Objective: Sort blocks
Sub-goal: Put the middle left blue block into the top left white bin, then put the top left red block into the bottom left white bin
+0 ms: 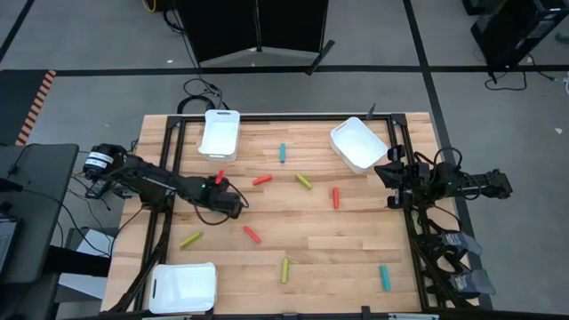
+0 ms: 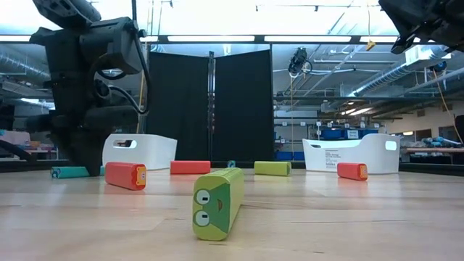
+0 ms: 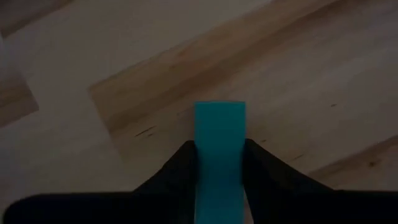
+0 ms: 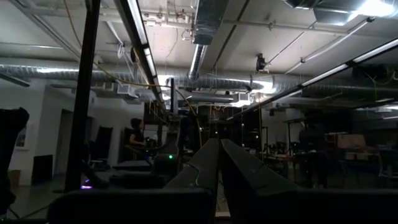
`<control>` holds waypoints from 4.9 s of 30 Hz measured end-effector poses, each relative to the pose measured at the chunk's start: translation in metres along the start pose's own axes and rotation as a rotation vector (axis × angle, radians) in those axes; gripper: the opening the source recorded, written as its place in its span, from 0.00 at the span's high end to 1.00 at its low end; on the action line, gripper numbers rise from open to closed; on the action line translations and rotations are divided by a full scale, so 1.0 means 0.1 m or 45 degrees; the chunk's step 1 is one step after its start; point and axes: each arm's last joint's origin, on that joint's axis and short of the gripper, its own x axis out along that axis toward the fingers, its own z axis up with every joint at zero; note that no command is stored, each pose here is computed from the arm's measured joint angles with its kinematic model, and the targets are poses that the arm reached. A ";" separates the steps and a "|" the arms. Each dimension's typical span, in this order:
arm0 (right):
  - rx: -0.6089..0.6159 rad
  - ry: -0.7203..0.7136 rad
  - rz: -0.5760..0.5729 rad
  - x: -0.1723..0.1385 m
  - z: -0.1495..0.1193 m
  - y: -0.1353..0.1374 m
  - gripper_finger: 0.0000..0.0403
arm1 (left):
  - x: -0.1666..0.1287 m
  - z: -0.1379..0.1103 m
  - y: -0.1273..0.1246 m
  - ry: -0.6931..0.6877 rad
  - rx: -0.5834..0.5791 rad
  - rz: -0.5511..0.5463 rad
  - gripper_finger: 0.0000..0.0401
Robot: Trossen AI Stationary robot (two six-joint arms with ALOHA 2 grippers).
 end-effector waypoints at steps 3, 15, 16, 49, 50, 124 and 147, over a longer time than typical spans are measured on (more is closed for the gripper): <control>0.001 0.000 0.000 0.00 0.00 0.00 0.93 | -0.08 0.05 -0.08 -0.031 0.041 -0.047 0.74; 0.004 -0.003 0.000 0.00 0.00 0.00 0.93 | -0.71 0.47 -0.45 -0.425 0.233 -0.192 0.74; 0.004 -0.005 -0.001 0.00 0.00 0.00 0.93 | -0.79 0.55 -0.44 -0.470 0.232 -0.185 0.74; 0.133 0.365 -0.013 0.40 -0.14 0.07 0.90 | -0.67 2.00 1.08 -0.445 -0.054 0.079 0.74; 0.125 0.384 -0.012 0.45 -0.14 0.08 0.90 | -0.67 2.00 1.09 -0.447 -0.057 0.076 0.74; -0.180 1.680 0.307 2.69 -2.02 -0.40 0.44 | -2.06 0.95 0.71 -1.078 0.246 -0.687 0.51; -0.232 1.858 0.424 2.98 -2.68 -0.49 0.56 | -2.15 0.61 0.50 -1.117 0.294 -0.729 0.51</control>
